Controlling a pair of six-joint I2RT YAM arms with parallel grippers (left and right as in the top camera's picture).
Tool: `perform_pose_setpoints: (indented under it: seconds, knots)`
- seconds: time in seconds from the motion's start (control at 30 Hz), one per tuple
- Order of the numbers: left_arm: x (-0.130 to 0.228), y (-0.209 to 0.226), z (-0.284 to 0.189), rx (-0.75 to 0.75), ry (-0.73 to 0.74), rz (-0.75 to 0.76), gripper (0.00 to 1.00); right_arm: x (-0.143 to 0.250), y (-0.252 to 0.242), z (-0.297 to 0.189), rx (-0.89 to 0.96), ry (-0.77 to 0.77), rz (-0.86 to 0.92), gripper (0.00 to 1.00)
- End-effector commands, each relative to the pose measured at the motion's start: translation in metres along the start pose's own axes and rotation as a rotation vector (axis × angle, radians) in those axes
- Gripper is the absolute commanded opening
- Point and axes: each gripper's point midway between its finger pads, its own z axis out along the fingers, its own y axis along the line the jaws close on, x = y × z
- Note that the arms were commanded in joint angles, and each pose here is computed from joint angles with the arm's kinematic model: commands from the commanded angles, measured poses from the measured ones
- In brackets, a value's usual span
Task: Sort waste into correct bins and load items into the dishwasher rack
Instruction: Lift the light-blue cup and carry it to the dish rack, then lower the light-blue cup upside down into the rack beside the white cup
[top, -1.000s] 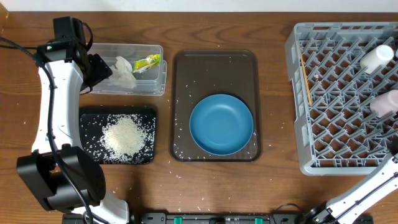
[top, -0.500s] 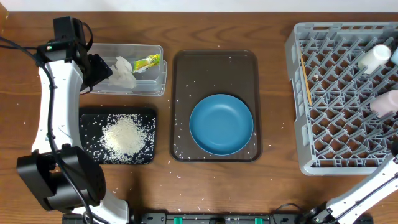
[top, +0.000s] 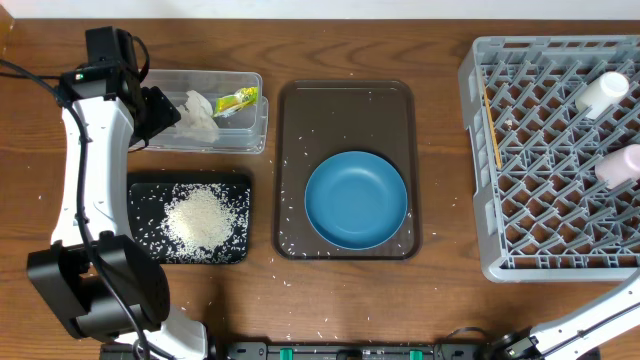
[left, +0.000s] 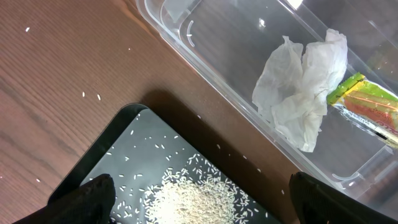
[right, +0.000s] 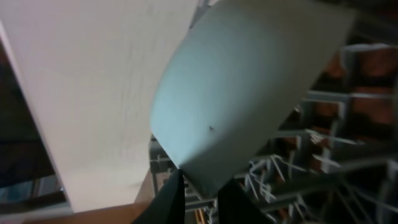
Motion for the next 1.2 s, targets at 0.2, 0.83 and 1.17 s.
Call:
perform_pose_setpoints:
  seconds: [0.2,0.83,1.17]
  knots:
    - [0.0,0.003,-0.007,0.003,-0.011,-0.014,0.92,-0.003,0.061,-0.077,0.318,-0.173,-0.085,0.19]
    - [0.0,0.003,-0.007,0.003,-0.011,-0.014,0.92,0.014,0.178,-0.053,0.466,-0.299,-0.415,0.29]
    - [0.0,0.003,-0.007,0.003,-0.011,-0.014,0.92,-0.023,0.156,0.044,0.766,-0.438,-0.646,0.01]
